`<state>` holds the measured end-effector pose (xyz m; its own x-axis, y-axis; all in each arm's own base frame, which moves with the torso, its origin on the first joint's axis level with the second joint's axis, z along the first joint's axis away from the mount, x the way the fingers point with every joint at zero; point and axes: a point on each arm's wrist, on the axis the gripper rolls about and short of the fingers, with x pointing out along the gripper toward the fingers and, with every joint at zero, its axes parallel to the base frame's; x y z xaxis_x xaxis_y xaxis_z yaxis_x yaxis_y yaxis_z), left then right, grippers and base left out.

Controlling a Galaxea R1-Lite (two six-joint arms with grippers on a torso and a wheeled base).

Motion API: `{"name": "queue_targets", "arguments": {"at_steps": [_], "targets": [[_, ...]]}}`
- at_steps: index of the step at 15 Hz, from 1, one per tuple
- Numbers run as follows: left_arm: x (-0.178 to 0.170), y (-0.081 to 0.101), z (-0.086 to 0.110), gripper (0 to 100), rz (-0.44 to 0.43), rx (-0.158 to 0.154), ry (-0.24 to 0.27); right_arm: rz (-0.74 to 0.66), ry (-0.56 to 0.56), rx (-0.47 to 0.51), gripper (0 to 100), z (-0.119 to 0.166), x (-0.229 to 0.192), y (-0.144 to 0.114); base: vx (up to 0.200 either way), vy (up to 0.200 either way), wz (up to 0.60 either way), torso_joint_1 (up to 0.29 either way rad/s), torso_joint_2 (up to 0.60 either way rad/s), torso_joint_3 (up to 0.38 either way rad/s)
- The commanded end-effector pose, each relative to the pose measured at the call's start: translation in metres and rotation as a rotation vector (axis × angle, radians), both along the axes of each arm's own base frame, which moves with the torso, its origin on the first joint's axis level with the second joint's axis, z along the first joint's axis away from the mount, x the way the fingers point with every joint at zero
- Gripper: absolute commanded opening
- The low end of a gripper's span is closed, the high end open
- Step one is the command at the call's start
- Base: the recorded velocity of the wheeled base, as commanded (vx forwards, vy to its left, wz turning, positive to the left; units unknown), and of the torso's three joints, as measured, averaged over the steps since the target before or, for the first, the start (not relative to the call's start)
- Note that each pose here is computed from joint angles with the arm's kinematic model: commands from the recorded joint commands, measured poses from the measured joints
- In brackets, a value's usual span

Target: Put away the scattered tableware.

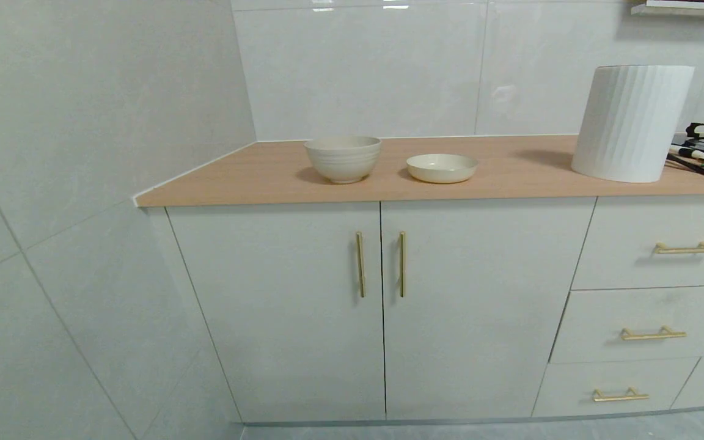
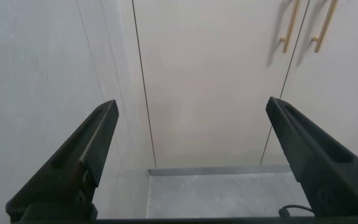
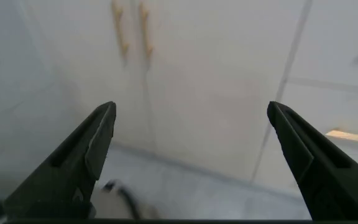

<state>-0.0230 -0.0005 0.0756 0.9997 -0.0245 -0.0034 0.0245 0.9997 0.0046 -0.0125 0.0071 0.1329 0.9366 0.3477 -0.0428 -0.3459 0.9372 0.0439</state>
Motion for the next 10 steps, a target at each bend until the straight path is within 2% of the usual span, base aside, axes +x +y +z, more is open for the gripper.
{"name": "queue_targets", "arguments": {"at_steps": [1,2,3,5,7,8,10], "targets": [[0.0,0.0,0.0,100,-0.002,0.0,0.0,0.124,0.273,0.012,100,0.028,0.053,0.004,0.0,0.0,0.0,0.0,0.0,0.0],[0.0,0.0,0.0,100,0.0,0.0,0.0,0.203,0.342,0.005,100,0.042,0.079,0.011,0.0,0.0,0.0,0.0,0.0,0.0],[0.0,0.0,0.0,100,0.0,0.0,0.0,0.266,0.361,-0.005,100,0.05,0.095,0.018,0.0,0.0,0.0,0.0,0.0,0.0],[0.0,0.0,0.0,100,0.0,0.0,0.0,0.396,0.424,0.004,100,0.062,0.146,0.049,0.0,0.0,0.0,0.0,0.0,0.0],[0.0,0.0,0.0,100,0.0,0.0,0.0,0.43,0.433,-0.005,100,0.06,0.181,0.069,0.0,0.0,0.0,0.0,0.0,0.0],[0.0,0.0,0.0,100,-0.002,0.0,0.0,0.453,0.422,-0.002,100,0.061,0.214,0.088,0.0,0.0,0.0,0.0,0.0,0.0],[0.0,0.0,0.0,100,0.0,0.0,0.0,0.477,0.441,0.042,100,0.066,0.242,0.11,0.0,0.0,0.0,0.0,0.0,0.0]]}}
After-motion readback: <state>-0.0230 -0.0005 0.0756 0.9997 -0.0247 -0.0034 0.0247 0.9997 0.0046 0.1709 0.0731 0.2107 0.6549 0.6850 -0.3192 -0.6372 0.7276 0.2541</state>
